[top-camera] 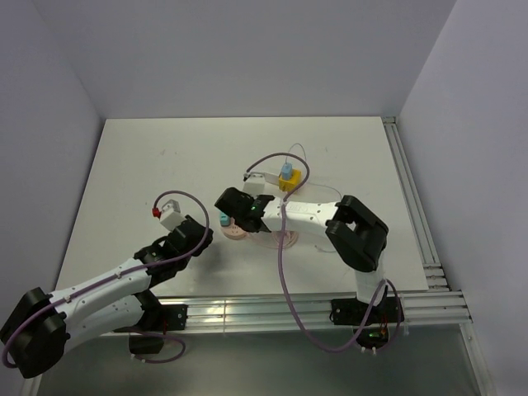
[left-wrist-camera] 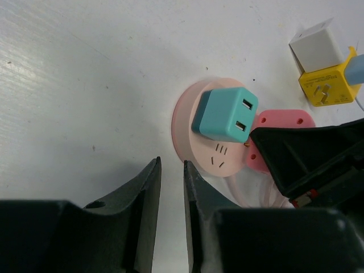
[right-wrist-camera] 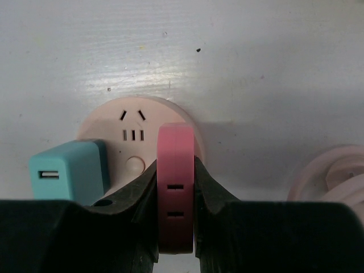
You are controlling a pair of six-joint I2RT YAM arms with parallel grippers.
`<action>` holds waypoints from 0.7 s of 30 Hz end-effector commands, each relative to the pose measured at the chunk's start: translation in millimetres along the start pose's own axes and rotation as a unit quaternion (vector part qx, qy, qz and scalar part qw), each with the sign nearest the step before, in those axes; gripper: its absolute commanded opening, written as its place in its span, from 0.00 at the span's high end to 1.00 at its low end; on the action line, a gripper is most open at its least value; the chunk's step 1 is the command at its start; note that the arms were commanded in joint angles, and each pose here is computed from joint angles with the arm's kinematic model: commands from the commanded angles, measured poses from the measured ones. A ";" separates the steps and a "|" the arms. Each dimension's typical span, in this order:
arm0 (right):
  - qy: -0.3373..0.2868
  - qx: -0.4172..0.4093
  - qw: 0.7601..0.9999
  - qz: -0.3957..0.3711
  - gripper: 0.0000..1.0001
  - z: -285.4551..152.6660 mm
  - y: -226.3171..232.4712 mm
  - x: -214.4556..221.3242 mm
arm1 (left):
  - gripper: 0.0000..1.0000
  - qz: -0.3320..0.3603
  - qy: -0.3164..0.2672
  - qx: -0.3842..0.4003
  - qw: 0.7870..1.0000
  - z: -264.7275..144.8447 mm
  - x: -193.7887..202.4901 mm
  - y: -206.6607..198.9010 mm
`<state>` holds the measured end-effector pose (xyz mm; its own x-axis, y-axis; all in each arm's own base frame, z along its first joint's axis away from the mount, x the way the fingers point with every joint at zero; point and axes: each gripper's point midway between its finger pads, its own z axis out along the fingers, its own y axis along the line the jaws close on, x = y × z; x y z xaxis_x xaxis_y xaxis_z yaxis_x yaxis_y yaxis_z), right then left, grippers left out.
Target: Insert the plug
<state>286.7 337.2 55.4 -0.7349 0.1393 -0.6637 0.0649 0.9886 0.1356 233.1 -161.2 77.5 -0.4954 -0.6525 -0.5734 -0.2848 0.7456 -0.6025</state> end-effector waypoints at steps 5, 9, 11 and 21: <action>0.059 0.072 0.993 -0.072 1.00 13.9 -23.2 32.2 | 0.73 -0.011 -0.007 0.007 1.000 3.5 -2.7 -3.7; 0.074 0.075 0.992 -0.071 1.00 22.3 -30.0 48.8 | 0.73 -0.014 -0.005 0.011 1.000 3.4 -0.9 -3.3; 0.082 0.083 0.990 -0.076 1.00 29.2 -34.7 59.5 | 0.73 -0.014 -0.005 0.010 1.000 3.1 -1.0 -2.5; 0.055 0.065 0.993 -0.076 1.00 20.6 -21.2 37.2 | 0.72 -0.013 -0.007 0.008 1.000 0.3 -3.4 -1.7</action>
<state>291.5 340.4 47.9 -0.7410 0.0742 -0.6674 0.0561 0.9972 0.0487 233.3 -159.7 73.1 -0.4923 -0.6556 -0.5726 -0.2893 0.7436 -0.6028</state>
